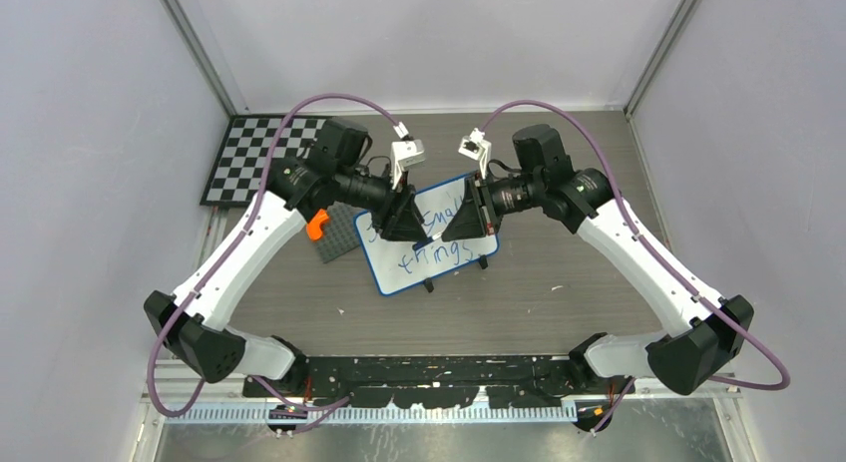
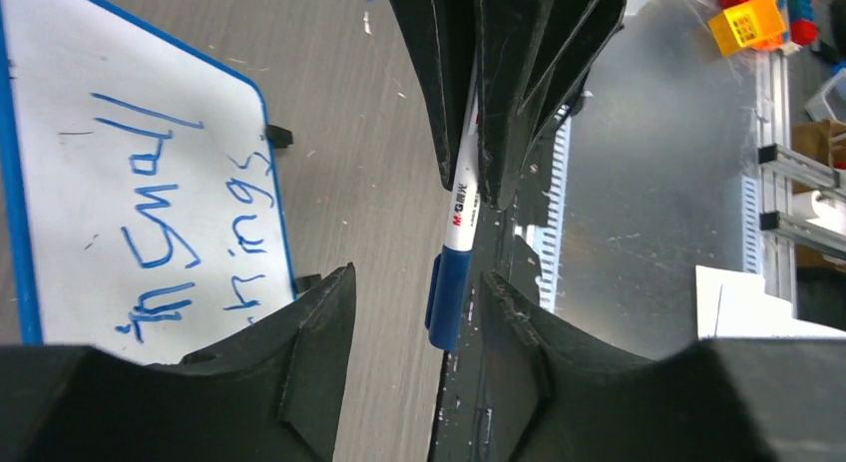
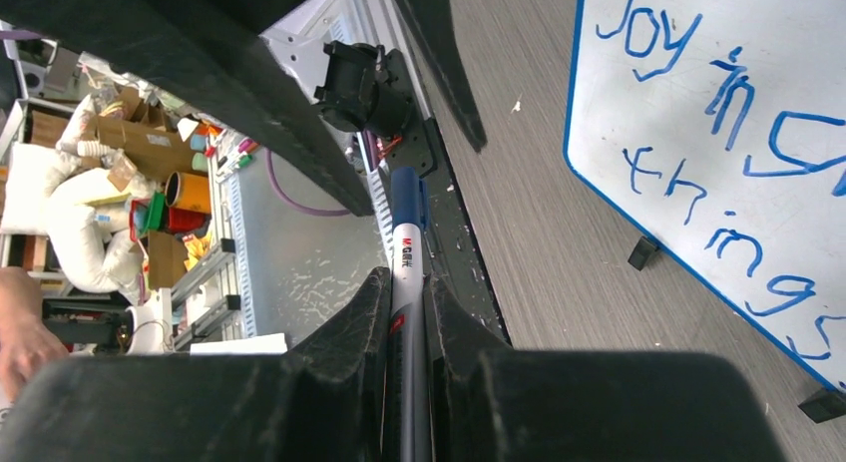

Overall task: Write a sentence on the whiteboard
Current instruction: Insert the whiteboard marker without the cap into the pen cap, then pass from the right arm to the left

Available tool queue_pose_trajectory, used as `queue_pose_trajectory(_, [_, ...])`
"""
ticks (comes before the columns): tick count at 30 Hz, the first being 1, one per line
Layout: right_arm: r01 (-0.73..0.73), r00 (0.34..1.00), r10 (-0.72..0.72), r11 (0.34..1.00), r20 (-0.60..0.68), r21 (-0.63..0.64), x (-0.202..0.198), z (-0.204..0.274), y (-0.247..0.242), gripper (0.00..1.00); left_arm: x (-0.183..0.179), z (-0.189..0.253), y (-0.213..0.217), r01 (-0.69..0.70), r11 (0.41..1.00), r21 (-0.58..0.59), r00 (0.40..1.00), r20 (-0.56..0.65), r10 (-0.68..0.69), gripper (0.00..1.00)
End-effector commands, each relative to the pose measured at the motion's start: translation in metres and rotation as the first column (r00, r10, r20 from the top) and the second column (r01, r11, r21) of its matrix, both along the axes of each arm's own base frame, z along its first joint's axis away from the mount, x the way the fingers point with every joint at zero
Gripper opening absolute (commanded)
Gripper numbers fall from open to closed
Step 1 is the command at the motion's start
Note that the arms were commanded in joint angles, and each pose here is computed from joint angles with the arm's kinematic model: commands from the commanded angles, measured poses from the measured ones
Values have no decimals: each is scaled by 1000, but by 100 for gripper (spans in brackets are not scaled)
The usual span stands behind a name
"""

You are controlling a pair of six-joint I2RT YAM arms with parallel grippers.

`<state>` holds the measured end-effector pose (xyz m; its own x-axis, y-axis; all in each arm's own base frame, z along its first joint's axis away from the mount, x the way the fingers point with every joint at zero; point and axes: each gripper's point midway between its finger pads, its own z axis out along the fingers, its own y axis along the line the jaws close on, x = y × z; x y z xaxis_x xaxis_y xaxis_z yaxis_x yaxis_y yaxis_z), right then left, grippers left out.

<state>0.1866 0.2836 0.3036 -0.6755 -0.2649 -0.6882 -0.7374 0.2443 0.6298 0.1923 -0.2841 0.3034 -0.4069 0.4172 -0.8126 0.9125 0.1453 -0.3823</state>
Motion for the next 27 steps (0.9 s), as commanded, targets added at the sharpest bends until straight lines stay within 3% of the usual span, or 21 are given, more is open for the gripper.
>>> queue_pose_trajectory(1, [36, 999, -36, 999, 34, 5, 3, 9, -3, 0, 10, 32, 11, 0, 1000, -26, 969, 247, 6, 54])
queue_pose_trajectory(9, [12, 1000, -11, 999, -10, 52, 3, 16, 4, 0, 3, 24, 6, 43, 999, 19, 957, 288, -46, 63])
queue_pose_trajectory(15, [1, 1000, 1, 998, -27, 69, 1, 19, 7, 0, -2, 6, -1, 73, 993, 98, 941, 323, -101, 62])
queue_pose_trajectory(17, [5, 1000, -3, 998, -29, 67, 1, 19, 6, 0, -6, 1, -1, 93, 988, 122, 931, 340, -130, 57])
queue_pose_trajectory(21, [0, 999, 2, 998, -39, 63, -1, 19, 5, 3, -8, -8, 1, 110, 977, 185, 913, 370, -173, 32])
queue_pose_trajectory(22, [-2, 999, 4, 998, -38, 62, -3, 19, 4, 9, -7, -9, 2, 112, 974, 196, 907, 381, -181, 23])
queue_pose_trajectory(24, [-4, 999, 6, 999, -44, 50, -6, 17, 1, 30, -7, -8, 5, 118, 969, 219, 892, 405, -200, 7])
queue_pose_trajectory(27, [13, 999, -12, 1000, -45, 13, -7, 12, -5, 56, -5, -5, 13, 122, 954, 273, 860, 451, -239, 0])
